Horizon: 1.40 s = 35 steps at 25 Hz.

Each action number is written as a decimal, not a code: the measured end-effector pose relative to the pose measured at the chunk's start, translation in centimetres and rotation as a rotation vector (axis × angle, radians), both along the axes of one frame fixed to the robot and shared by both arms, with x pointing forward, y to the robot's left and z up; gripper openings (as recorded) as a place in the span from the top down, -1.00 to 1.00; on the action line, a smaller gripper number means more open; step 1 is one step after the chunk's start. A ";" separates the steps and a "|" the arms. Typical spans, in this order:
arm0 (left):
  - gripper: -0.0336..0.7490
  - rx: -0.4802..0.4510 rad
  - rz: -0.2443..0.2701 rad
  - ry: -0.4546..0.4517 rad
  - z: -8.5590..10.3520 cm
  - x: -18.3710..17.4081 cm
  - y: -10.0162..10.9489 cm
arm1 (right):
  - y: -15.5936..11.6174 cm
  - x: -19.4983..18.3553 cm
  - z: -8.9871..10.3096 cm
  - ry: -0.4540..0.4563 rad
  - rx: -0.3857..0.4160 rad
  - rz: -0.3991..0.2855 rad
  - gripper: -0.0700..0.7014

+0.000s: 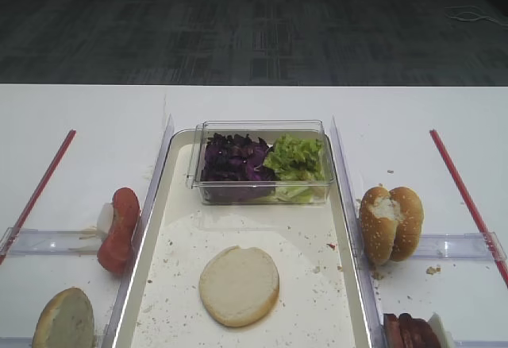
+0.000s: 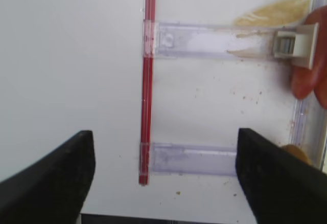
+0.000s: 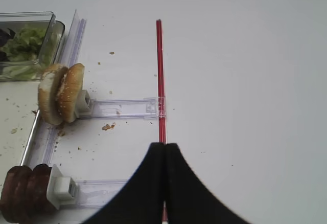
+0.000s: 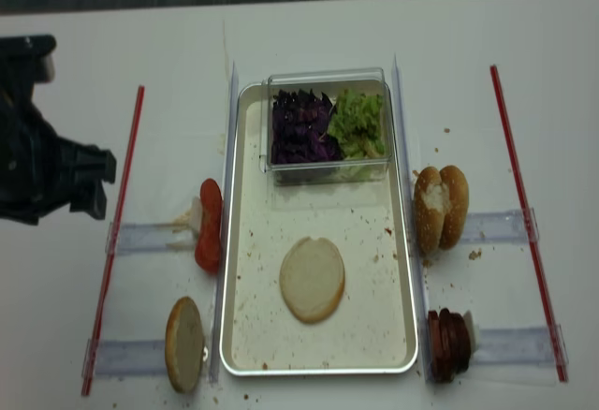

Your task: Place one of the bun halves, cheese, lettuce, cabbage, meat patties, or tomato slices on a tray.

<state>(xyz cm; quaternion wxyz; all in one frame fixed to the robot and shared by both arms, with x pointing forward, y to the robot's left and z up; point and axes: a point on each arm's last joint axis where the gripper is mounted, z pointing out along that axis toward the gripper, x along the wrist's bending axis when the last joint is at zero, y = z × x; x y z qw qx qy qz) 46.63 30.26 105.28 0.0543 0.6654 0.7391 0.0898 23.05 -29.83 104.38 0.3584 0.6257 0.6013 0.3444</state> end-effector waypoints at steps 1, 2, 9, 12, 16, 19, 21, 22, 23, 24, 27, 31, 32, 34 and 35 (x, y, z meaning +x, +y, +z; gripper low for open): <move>-0.51 -0.002 -0.003 0.004 0.0 -0.9 0.0 | 0.0 0.0 0.0 0.000 0.000 0.000 0.02; -0.51 -0.007 -0.005 0.017 -0.4 -1.8 0.0 | 0.0 0.0 0.0 0.000 0.000 0.000 0.02; -0.50 -0.051 -0.007 -0.002 -1.5 -9.7 -0.3 | 0.0 0.0 0.0 0.000 0.000 0.000 0.02; -0.50 -0.049 -0.017 -0.066 -1.4 -12.4 -0.2 | 0.0 0.0 0.0 0.000 0.000 0.000 0.02; -0.50 -0.045 -0.036 -0.200 -1.0 -15.1 -0.1 | 0.0 0.0 0.0 0.000 0.000 0.000 0.02; -0.50 -0.041 -0.051 -0.285 -1.6 -16.5 -0.1 | 0.0 0.0 0.0 0.000 0.000 0.000 0.02; -0.50 -0.036 -0.064 -0.317 -2.1 -17.2 -0.1 | 0.0 0.0 0.0 0.000 0.000 0.000 0.02; -0.50 -0.033 -0.072 -0.331 -2.1 -17.4 -0.1 | 0.0 0.0 0.0 0.000 0.000 0.000 0.02; -0.50 -0.031 -0.076 -0.343 -2.1 -17.5 -0.1 | 0.0 0.0 0.0 0.000 0.000 0.000 0.02; -0.50 -0.029 -0.080 -0.359 -2.0 -17.7 -0.1 | 0.0 0.0 0.0 0.000 0.000 0.000 0.02; -0.50 -0.029 -0.094 -0.409 -1.7 -18.4 -0.1 | 0.0 0.0 0.0 0.000 0.000 0.000 0.02; -0.50 -0.029 -0.105 -0.522 -1.3 -19.9 -0.2 | 0.0 0.0 0.0 0.000 0.000 0.000 0.02; -0.50 -0.027 -0.108 -0.556 -1.2 -20.4 -0.2 | 0.0 0.0 0.0 0.000 0.000 0.000 0.02; -0.50 -0.025 -0.109 -0.626 -1.1 -21.4 -0.1 | 0.0 0.0 0.0 0.000 0.000 0.000 0.02; -0.50 -0.023 -0.109 -0.663 -1.1 -22.0 -0.1 | 0.0 0.0 0.0 0.000 0.000 0.000 0.02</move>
